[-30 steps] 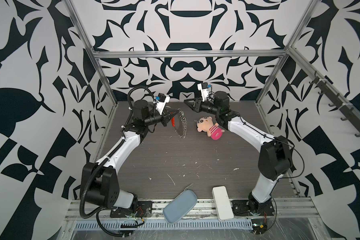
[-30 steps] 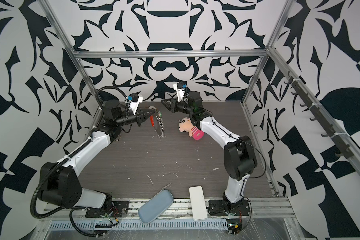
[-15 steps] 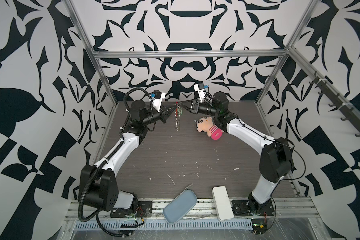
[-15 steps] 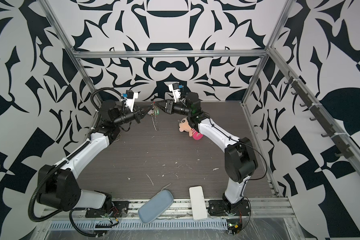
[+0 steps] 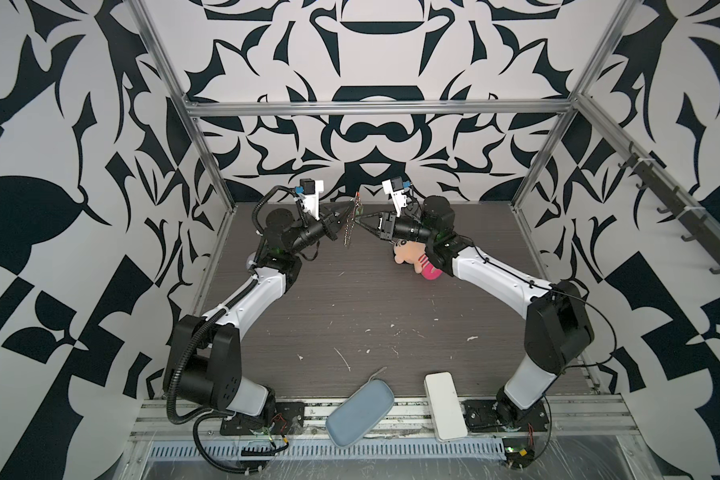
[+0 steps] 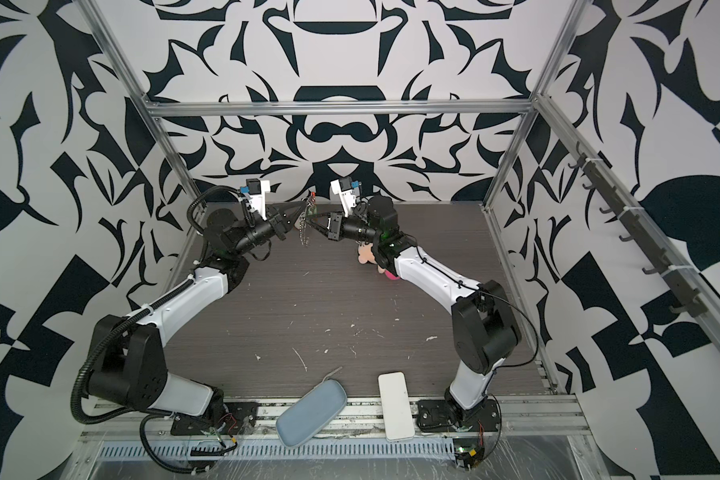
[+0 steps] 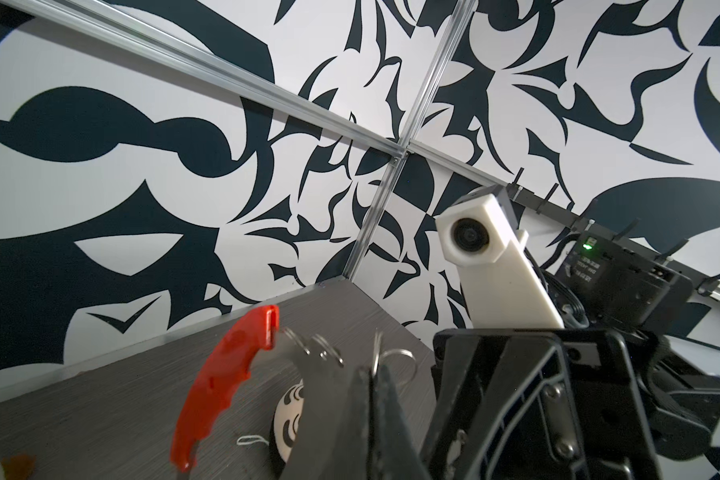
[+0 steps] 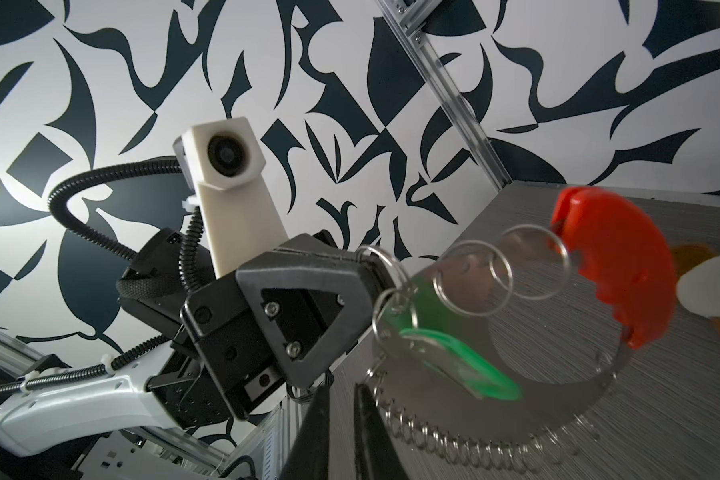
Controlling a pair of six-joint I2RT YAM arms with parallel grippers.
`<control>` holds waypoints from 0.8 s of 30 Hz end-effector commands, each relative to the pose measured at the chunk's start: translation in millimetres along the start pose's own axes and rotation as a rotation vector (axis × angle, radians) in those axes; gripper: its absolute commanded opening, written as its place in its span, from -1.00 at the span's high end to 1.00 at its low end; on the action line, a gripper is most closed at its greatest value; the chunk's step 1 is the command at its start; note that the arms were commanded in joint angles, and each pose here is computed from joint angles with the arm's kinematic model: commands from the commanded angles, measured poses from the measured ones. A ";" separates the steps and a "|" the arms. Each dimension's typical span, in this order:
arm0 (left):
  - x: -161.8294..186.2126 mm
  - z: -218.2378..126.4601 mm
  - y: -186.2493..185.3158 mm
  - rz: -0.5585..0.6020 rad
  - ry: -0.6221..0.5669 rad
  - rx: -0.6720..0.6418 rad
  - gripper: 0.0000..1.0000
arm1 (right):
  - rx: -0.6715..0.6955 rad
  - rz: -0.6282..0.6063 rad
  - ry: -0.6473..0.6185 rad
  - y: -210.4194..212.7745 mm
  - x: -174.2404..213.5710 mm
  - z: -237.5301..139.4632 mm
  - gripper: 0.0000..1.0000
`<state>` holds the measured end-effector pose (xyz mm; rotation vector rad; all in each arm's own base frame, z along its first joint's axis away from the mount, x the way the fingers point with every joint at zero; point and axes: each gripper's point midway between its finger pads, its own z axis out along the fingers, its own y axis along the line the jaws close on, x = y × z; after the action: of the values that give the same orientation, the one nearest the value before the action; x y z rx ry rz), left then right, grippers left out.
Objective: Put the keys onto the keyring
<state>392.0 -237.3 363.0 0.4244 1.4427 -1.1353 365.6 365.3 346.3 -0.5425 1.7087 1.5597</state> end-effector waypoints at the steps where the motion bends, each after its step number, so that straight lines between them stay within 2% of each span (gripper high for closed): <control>1: -21.2 -3.6 -11.3 0.028 -0.093 0.021 1.00 | -0.026 -0.117 -0.043 31.2 -20.5 -16.6 0.65; 6: -17.3 -2.5 -7.7 -0.001 -0.088 0.017 1.00 | 0.065 -0.144 -0.130 26.9 -35.6 -47.5 0.54; 10: -13.9 -1.5 -10.3 -0.028 -0.076 0.042 1.00 | 0.116 -0.181 -0.144 21.5 -43.4 -57.8 0.44; 16: -15.5 2.2 -13.4 -0.063 -0.073 0.076 1.00 | 0.093 -0.210 -0.083 15.7 -47.5 -42.2 0.28; 24: -17.7 6.2 -19.1 -0.097 -0.086 0.137 1.00 | 0.000 -0.199 -0.033 19.2 -47.6 -16.7 0.24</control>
<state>395.1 -243.0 357.4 0.3526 1.4413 -1.2843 393.7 336.1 354.4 -0.5658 1.7033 1.3886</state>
